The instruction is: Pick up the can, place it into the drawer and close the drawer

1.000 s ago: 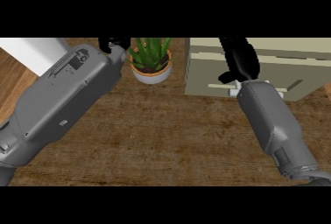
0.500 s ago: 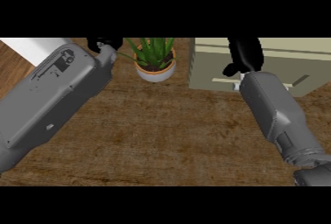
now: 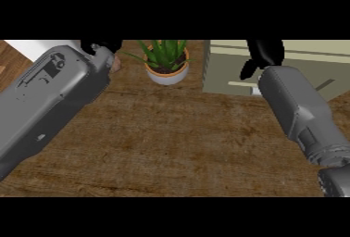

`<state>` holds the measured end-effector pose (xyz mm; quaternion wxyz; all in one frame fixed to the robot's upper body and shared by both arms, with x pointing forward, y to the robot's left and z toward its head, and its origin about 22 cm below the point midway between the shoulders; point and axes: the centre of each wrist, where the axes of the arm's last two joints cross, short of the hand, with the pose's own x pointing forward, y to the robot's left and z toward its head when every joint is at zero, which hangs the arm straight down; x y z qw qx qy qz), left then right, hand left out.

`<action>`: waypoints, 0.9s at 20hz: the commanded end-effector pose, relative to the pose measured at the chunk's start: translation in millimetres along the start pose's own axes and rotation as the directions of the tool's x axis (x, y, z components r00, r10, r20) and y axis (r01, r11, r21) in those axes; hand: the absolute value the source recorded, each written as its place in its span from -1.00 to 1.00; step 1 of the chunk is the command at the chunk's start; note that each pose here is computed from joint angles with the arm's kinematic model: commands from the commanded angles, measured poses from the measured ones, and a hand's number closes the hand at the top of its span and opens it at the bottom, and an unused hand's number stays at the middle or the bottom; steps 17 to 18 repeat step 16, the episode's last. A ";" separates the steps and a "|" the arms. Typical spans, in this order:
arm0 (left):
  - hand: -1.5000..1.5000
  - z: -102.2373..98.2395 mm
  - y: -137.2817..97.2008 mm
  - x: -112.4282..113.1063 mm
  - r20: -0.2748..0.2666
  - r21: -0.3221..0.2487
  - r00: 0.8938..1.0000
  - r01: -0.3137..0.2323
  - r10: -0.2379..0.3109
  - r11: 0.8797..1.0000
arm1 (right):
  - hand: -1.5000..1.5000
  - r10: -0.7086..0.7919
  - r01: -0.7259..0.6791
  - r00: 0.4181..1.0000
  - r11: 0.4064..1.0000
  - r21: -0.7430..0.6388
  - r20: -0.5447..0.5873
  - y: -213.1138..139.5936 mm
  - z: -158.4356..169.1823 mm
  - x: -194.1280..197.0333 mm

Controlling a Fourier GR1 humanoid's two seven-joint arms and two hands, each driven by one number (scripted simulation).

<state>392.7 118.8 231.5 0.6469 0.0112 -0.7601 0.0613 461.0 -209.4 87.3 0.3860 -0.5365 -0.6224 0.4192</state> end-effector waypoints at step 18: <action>-1.00 20.2 -1.1 -4.2 -0.006 -0.008 1.000 -0.008 0.008 1.000 | -1.00 -0.690 0.688 0.723 0.724 -0.040 -0.042 -27.1 -25.4 14.0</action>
